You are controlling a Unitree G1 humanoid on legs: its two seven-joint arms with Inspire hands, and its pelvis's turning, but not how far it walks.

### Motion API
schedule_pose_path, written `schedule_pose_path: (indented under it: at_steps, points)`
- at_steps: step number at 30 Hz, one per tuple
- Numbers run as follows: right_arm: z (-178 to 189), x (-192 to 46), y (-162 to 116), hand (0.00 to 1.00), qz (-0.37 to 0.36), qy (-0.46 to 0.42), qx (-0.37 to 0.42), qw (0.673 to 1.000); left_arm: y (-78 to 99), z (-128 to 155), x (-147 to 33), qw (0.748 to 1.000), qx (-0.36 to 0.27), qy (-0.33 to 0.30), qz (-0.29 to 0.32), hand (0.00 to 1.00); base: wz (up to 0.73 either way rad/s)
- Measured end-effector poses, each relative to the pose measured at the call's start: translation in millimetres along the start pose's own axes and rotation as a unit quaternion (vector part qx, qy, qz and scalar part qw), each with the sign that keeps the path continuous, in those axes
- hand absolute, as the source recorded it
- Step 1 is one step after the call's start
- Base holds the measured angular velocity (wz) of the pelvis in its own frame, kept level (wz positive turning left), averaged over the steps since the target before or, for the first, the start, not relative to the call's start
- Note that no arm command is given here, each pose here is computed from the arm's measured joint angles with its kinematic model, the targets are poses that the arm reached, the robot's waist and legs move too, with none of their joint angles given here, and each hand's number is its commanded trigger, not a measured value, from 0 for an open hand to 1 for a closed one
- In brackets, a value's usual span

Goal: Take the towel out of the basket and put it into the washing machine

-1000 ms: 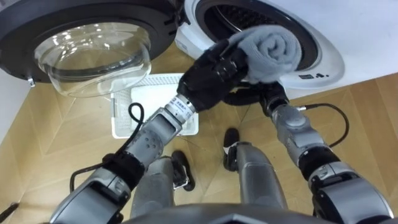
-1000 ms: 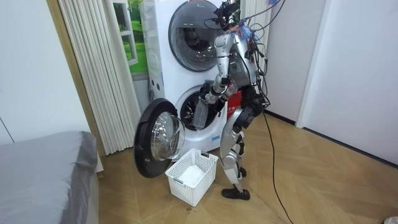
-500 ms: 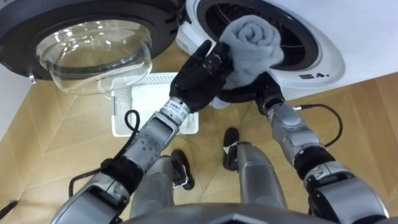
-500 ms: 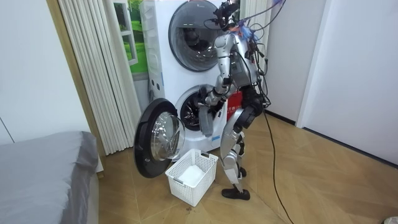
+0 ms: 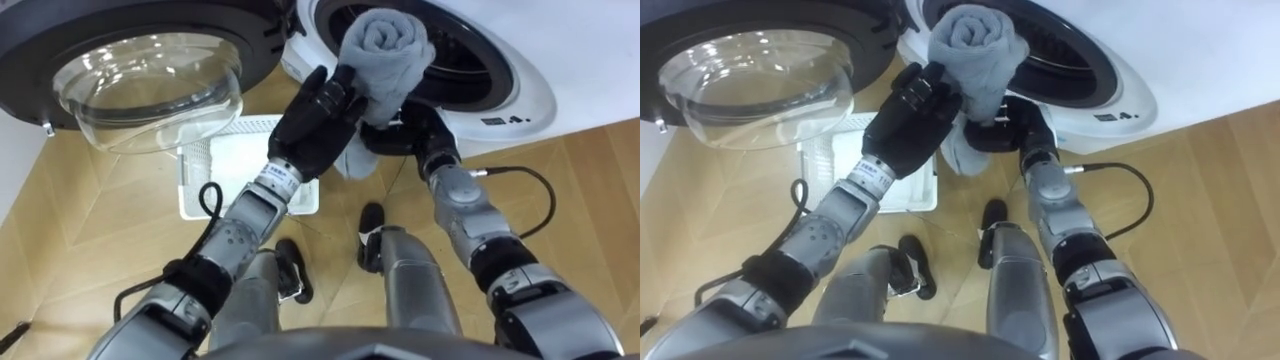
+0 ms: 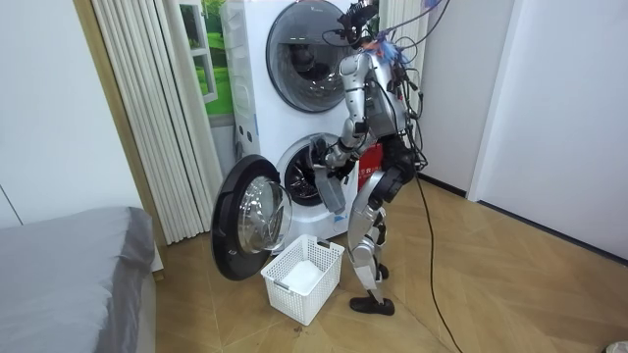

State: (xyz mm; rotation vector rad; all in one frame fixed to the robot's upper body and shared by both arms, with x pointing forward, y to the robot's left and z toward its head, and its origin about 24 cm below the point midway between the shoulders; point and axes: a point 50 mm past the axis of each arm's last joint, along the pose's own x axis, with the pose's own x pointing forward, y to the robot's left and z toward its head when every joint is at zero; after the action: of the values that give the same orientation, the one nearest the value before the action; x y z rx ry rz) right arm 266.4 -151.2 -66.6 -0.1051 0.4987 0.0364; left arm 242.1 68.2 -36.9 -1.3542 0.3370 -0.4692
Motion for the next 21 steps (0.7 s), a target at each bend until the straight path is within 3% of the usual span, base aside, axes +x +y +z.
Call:
schedule_pose_path:
  at_steps: [6,7,8,9,17,21]
  points:
    - [-0.1,0.0,-0.5,1.00,-0.008,0.001,0.000,1.000,1.3,-1.4,-1.7,1.000,-0.003,0.002,0.003,1.00,0.04]
    - [-0.5,-0.1,-0.5,1.00,-0.008,0.001,0.001,1.000,1.5,-1.7,-1.9,1.000,-0.004,0.002,0.003,0.61,0.00]
    - [-0.7,-0.1,-0.5,1.00,-0.008,0.002,0.001,1.000,1.6,-1.7,-2.1,1.000,-0.004,0.002,0.004,0.11,0.00]
    - [-1.8,-0.5,-0.5,1.00,-0.008,0.003,0.001,1.000,2.0,-1.7,-2.4,1.000,-0.004,0.001,0.005,0.00,0.00]
    - [-27.1,-4.9,-6.7,1.00,-0.002,0.060,0.017,0.998,10.0,0.0,-10.1,0.999,-0.005,-0.005,0.039,0.00,0.02]
    - [-40.1,-9.0,-20.1,1.00,-0.017,0.090,0.039,0.995,28.1,20.1,-25.8,0.996,0.004,-0.035,0.087,0.00,0.03]
